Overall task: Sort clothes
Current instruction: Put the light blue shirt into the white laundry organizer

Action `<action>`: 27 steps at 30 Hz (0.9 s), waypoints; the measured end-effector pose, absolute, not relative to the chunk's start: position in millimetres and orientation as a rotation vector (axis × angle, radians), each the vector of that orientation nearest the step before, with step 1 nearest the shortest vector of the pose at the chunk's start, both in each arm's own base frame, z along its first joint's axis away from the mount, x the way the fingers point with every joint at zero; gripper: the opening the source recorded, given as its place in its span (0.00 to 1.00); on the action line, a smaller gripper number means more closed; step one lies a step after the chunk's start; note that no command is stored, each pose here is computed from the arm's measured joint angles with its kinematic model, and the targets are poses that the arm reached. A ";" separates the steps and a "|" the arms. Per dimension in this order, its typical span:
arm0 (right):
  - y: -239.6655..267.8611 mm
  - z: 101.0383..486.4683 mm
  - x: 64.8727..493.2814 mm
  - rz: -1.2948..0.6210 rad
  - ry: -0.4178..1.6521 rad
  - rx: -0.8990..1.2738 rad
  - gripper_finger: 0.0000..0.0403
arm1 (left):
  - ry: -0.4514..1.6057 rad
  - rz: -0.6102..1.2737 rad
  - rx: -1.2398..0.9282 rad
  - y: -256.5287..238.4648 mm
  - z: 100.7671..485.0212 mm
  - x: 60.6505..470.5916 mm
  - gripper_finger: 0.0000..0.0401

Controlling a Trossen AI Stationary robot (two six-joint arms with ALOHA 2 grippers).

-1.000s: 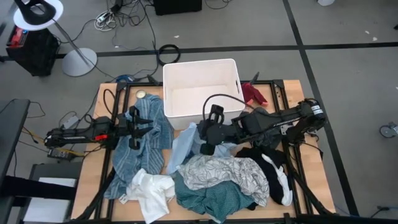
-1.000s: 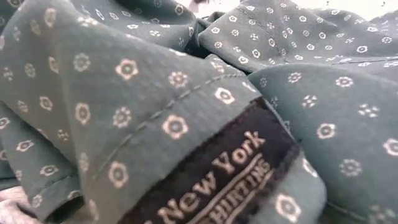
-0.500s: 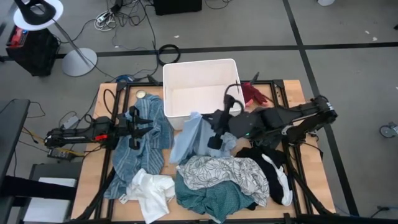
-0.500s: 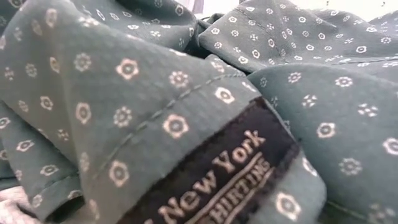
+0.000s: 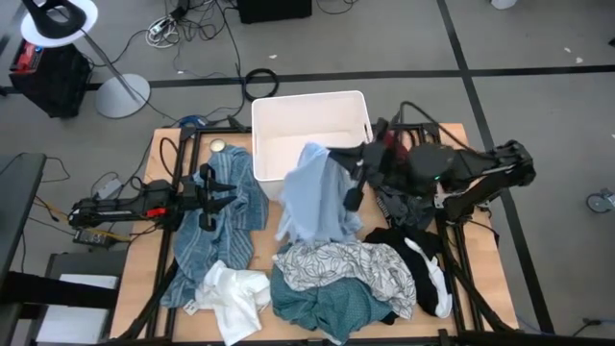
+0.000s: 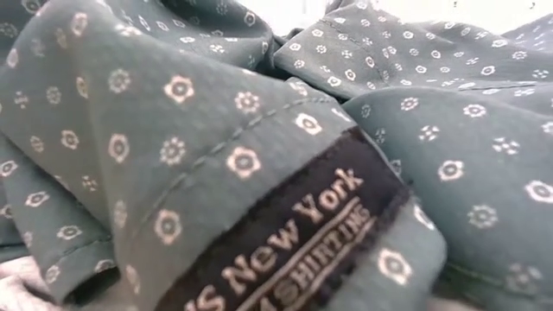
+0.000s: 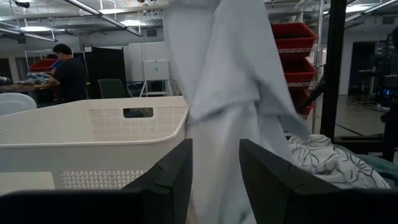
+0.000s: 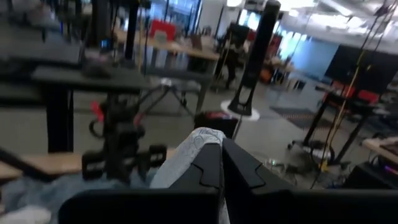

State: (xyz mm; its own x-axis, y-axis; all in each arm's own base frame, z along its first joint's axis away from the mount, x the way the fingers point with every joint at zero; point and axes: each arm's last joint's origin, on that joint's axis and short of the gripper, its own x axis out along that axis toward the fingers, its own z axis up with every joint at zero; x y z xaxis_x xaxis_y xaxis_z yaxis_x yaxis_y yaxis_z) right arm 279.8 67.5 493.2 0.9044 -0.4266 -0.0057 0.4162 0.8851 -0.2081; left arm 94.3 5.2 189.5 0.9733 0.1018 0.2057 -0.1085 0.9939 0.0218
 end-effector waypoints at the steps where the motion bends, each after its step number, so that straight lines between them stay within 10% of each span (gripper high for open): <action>1: 66.5 497.4 276.7 -0.441 0.029 -0.204 0.00 | -0.205 0.106 0.033 5.2 189.3 94.4 0.34; 27: 14.9 568.0 229.0 -0.618 -0.507 -0.237 0.00 | -0.205 0.106 0.033 5.2 189.4 94.4 0.34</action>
State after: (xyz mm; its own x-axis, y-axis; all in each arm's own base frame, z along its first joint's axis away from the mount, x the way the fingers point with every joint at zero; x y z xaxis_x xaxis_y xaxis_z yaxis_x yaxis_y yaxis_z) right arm 229.0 14.9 568.0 0.6982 -0.4923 0.5197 0.6059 0.7931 -0.0627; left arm 94.4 5.2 189.4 0.9734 0.1017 0.2053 -0.1084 0.9939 0.0215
